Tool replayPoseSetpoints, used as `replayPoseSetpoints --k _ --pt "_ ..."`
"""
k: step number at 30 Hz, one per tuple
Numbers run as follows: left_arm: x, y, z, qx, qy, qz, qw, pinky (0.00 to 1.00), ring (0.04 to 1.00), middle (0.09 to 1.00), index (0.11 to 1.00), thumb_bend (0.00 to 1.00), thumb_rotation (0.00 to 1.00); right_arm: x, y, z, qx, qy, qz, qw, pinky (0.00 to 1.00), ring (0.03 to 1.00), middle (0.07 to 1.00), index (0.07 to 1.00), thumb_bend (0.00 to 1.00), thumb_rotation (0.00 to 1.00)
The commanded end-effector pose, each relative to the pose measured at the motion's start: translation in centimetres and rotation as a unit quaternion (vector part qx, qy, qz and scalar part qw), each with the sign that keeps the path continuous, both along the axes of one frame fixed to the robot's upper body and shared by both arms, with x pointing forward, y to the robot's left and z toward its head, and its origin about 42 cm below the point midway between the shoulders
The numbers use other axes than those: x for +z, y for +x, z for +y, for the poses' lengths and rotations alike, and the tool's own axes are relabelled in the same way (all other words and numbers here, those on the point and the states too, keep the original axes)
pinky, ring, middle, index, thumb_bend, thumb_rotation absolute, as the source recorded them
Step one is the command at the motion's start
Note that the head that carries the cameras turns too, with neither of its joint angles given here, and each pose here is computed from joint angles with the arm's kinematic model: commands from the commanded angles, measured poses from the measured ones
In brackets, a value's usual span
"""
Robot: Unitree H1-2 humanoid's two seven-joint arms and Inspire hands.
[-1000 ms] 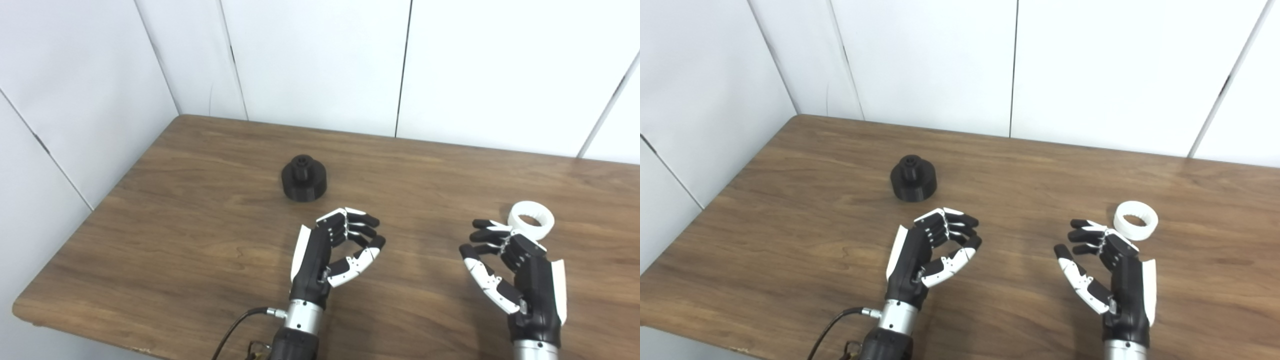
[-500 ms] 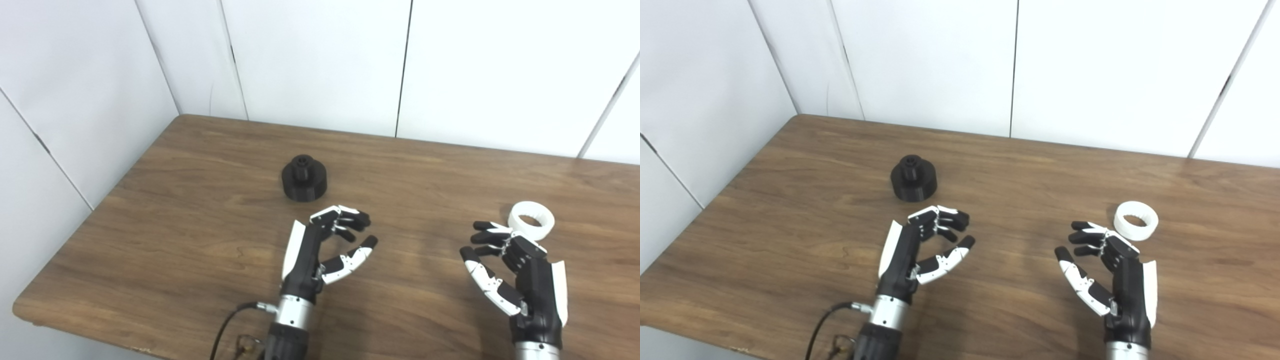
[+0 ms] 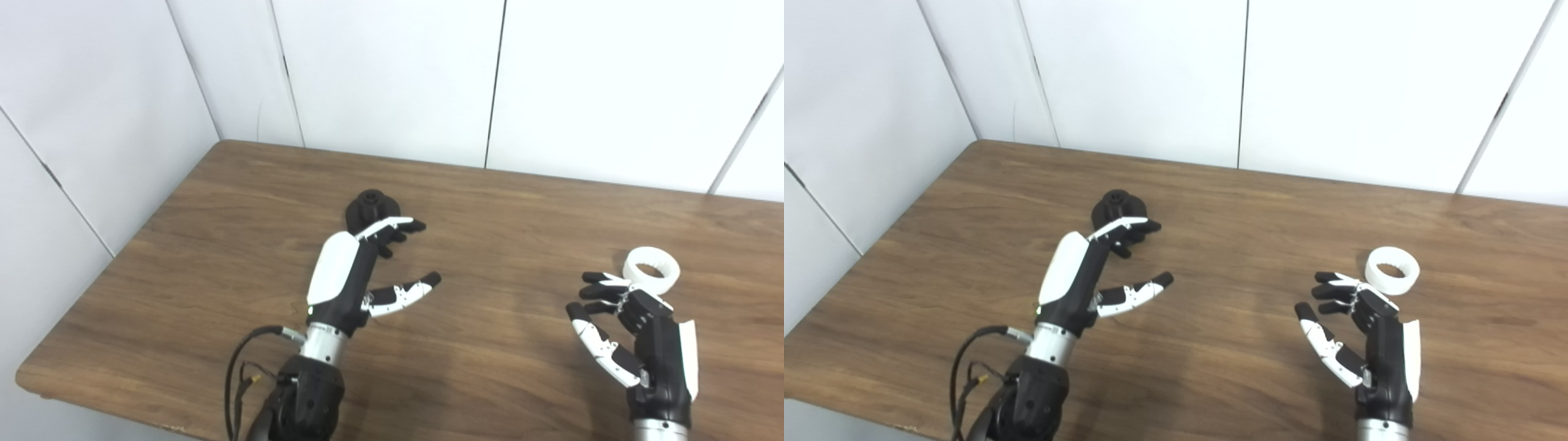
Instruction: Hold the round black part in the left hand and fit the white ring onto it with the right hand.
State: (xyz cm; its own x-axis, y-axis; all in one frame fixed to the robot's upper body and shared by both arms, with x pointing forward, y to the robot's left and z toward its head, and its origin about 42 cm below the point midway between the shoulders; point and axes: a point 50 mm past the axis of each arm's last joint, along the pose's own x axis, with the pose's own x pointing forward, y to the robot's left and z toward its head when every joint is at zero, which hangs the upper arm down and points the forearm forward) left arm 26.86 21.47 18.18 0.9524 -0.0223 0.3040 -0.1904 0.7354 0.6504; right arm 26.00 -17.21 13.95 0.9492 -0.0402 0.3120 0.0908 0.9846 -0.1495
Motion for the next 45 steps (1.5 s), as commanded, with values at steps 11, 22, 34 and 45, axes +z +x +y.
replayPoseSetpoints --k 11,22,34,45 --pt "3.8 2.2 3.2 0.062 0.111 -0.039 0.991 0.61 0.735 0.799 0.764 0.67 0.37 0.0 -0.5 -1.0 0.008 -0.009 -0.017 1.000 0.51 0.597 0.660 0.499 0.50 0.16" --pt "5.1 4.7 5.3 0.104 0.150 -0.024 0.983 0.64 0.799 0.849 0.826 0.72 0.39 0.0 -0.4 -1.1 0.007 -0.014 -0.015 1.000 0.49 0.580 0.657 0.499 0.50 0.16" --pt "3.8 7.5 6.7 0.144 0.185 0.000 0.972 0.78 0.896 0.907 0.859 0.80 0.48 0.1 -0.3 -1.0 0.010 -0.013 -0.016 1.000 0.49 0.583 0.660 0.499 0.50 0.16" --pt "2.7 9.8 7.9 0.164 0.231 0.052 0.958 0.92 1.000 0.990 0.899 0.94 0.61 0.1 -0.4 -1.2 0.013 -0.014 -0.015 1.000 0.50 0.592 0.667 0.499 0.50 0.16"
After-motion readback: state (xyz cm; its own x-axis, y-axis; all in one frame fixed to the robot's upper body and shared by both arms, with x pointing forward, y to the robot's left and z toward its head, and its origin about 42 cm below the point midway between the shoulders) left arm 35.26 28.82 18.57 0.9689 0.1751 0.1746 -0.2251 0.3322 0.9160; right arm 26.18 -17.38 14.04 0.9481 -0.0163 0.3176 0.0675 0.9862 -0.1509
